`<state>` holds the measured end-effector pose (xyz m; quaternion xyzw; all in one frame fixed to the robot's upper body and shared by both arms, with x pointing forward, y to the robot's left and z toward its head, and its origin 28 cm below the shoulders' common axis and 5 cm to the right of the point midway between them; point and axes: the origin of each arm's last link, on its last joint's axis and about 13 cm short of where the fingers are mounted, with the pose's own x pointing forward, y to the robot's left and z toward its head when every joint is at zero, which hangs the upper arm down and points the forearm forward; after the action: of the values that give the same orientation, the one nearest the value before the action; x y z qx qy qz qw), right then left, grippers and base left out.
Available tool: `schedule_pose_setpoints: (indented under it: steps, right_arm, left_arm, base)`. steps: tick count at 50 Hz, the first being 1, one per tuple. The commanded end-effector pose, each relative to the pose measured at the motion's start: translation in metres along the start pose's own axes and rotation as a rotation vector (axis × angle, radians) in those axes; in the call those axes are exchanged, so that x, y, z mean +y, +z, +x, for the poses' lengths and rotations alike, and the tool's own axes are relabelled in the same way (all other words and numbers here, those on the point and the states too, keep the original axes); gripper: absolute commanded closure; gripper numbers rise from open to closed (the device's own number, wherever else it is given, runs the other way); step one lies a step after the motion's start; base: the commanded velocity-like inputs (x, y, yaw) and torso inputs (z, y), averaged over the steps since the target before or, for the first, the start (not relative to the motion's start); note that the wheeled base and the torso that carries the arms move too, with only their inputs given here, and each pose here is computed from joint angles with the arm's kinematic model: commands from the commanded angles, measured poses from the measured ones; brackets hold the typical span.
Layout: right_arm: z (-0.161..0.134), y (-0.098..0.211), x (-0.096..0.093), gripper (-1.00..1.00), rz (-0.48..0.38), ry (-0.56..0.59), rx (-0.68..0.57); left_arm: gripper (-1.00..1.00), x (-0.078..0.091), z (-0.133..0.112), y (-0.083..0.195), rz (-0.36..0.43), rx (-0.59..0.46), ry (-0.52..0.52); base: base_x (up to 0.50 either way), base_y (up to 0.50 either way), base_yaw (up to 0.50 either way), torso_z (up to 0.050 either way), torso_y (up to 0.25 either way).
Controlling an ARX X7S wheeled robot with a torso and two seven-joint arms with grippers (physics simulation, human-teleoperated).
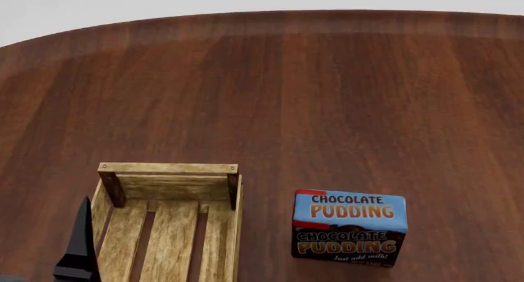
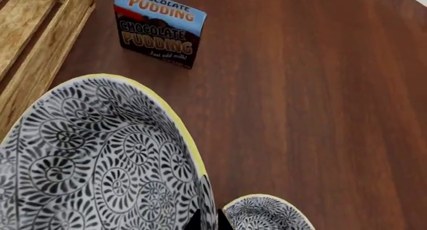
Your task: Stack the left bowl on the right bowl and place them in the tray.
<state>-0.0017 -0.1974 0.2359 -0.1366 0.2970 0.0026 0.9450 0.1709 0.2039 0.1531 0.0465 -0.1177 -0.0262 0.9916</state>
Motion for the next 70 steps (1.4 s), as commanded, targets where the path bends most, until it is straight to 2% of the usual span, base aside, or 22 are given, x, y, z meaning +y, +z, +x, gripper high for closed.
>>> schedule_pose_setpoints:
  steps: [1, 15, 22, 32, 34, 35, 36, 37, 38, 51, 70]
  right_arm:
    - [-0.004, -0.016, -0.003, 1.0, 0.082, -0.044, -0.007]
    - [0.004, -0.035, -0.018, 1.0, 0.179, -0.086, -0.002]
    - [-0.001, -0.044, -0.031, 1.0, 0.235, -0.129, -0.005]
    - [-0.013, -0.056, -0.04, 1.0, 0.298, -0.171, -0.009]
    - [0.002, -0.086, -0.015, 1.0, 0.455, 0.003, -0.13]
    - [-0.003, -0.086, -0.025, 1.0, 0.377, 0.011, -0.138]
    - [-0.014, -0.09, -0.033, 1.0, 0.349, -0.024, -0.088]
    - [-0.023, -0.093, -0.037, 1.0, 0.33, -0.148, -0.026]
    - [-0.026, -0.094, -0.038, 1.0, 0.328, -0.192, -0.008]
    - [-0.031, -0.103, -0.032, 1.0, 0.388, -0.209, 0.001]
    - [-0.034, -0.118, -0.038, 1.0, 0.466, -0.275, -0.008]
  left_arm:
    - [-1.0, -0.002, 0.002, 0.006, 0.005, -0.013, -0.008]
    - [-1.0, -0.005, 0.003, 0.007, 0.009, -0.014, -0.019]
    - [-1.0, -0.006, 0.003, 0.005, 0.01, -0.009, -0.022]
    - [-1.0, -0.006, 0.002, 0.004, 0.009, -0.005, -0.023]
    - [-1.0, -0.007, 0.002, 0.004, 0.009, -0.005, -0.023]
    - [-1.0, -0.007, 0.002, 0.004, 0.008, -0.006, -0.023]
    - [-1.0, -0.007, 0.002, 0.004, 0.009, -0.006, -0.024]
    - [-1.0, -0.007, 0.002, 0.004, 0.009, -0.006, -0.023]
    - [-1.0, -0.007, 0.002, 0.004, 0.008, -0.006, -0.023]
    - [-1.0, -0.008, 0.001, 0.005, 0.009, -0.006, -0.025]
    - [-1.0, -0.009, 0.002, 0.006, 0.009, -0.007, -0.028]
  base:
    - [0.0, 0.0, 0.0, 0.0, 0.0]
    - [0.0, 0.0, 0.0, 0.0, 0.0]
    - [0.0, 0.0, 0.0, 0.0, 0.0]
    - [0.0, 0.0, 0.0, 0.0, 0.0]
    - [0.0, 0.0, 0.0, 0.0, 0.0]
    - [0.0, 0.0, 0.0, 0.0, 0.0]
    - [0.0, 0.0, 0.0, 0.0, 0.0]
    - [0.0, 0.0, 0.0, 0.0, 0.0]
    - [0.0, 0.0, 0.0, 0.0, 0.0]
    - [0.0, 0.0, 0.0, 0.0, 0.0]
    - [0.0, 0.0, 0.0, 0.0, 0.0]
